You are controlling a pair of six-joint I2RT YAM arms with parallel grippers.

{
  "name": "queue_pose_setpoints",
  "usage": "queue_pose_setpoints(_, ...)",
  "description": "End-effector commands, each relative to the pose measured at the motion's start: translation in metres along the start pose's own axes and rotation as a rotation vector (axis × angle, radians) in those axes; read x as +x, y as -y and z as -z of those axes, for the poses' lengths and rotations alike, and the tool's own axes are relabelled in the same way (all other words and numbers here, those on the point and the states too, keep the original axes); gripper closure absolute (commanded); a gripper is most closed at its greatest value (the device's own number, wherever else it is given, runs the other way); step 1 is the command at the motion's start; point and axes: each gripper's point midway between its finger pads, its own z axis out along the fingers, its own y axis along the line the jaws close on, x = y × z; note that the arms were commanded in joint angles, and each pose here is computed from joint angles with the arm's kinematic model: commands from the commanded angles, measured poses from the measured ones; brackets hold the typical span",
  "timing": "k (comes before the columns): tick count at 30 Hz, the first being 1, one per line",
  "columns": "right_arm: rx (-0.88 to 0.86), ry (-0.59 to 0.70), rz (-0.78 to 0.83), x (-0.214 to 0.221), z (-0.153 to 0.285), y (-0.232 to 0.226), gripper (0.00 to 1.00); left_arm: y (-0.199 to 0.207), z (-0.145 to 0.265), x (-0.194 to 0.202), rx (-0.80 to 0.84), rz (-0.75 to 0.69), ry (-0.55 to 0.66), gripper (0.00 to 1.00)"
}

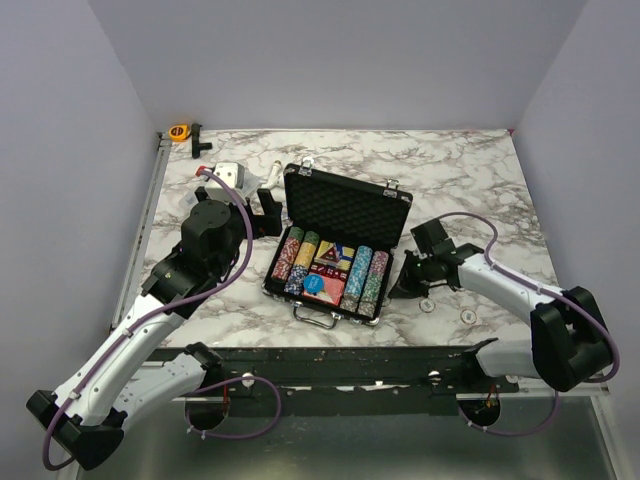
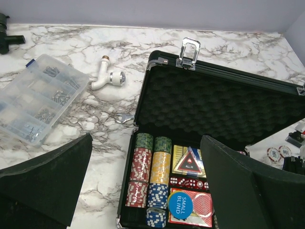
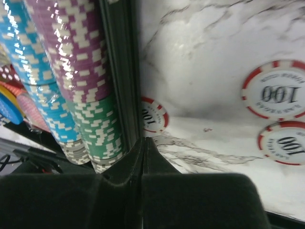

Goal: Pack up texas hold em set

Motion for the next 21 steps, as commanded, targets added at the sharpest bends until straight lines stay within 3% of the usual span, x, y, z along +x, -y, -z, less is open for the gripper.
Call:
queue_pose_setpoints(1,-0.069,-0.025,0.002,0.008,-0.006,-0.016,0.99,0.005,0.002,-0.01,0.022,0.018,0.013,0.06)
queue_pose_setpoints(14,0.011,-0.028,0.018,0.01,-0.024,-0.004,0.99,0.005,0.002,-0.01,0.022,0.013,0.014,0.05)
queue_pose_setpoints(21,0.139,-0.014,0.002,0.009,-0.029,0.022,0.99,0.005,0.003,-0.01,0.023,0.013,0.013,0.05)
